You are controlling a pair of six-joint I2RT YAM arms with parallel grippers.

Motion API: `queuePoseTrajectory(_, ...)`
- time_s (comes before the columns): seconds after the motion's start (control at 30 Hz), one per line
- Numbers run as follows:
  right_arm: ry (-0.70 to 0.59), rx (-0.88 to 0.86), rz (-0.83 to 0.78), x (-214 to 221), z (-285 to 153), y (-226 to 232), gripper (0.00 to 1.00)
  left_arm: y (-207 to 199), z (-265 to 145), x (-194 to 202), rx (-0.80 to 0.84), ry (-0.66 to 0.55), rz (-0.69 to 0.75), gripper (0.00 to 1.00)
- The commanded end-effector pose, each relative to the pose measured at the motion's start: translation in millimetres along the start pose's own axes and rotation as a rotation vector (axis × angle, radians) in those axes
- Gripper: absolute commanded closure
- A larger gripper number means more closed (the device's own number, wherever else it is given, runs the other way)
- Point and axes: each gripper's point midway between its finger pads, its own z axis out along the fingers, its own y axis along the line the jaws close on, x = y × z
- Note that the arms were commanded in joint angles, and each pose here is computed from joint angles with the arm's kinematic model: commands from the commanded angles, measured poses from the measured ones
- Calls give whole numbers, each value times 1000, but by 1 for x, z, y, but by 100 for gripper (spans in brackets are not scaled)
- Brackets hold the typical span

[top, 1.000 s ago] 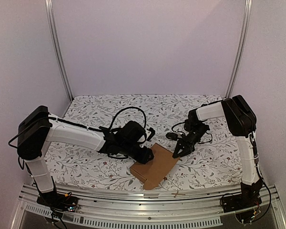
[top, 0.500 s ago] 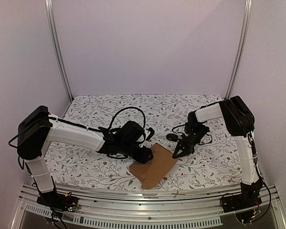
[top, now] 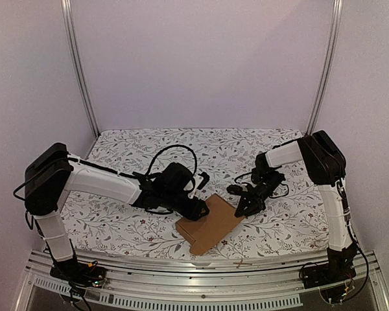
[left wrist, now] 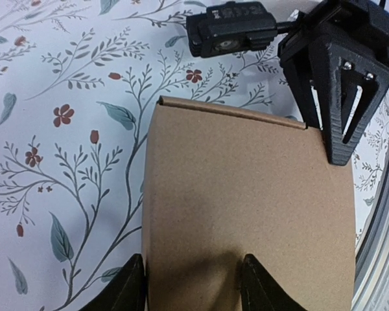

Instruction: Fold the paper box

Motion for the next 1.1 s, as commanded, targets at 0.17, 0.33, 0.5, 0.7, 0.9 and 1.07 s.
queuePoseTrajectory(0.17,49,62,49,10,5,-16,73,33,13,42,-74,119,-9,51)
queuePoseTrajectory(0.33,29,145,-38,11,-10,0,60,34,8,24,-94,90,36,51)
queuePoseTrajectory(0.5,-22,278,-149,12,-40,19,54,35,-23,-26,-173,-14,112,45)
queuePoseTrajectory(0.7,-106,466,-343,-1,-73,45,46,35,-84,-53,-227,-119,102,42)
queuePoseTrajectory(0.9,-114,796,-633,-52,-76,63,45,41,-103,6,-213,-69,-134,42)
queuePoseTrajectory(1.07,-110,864,-709,-95,-57,66,45,22,-114,53,-185,-20,-179,45)
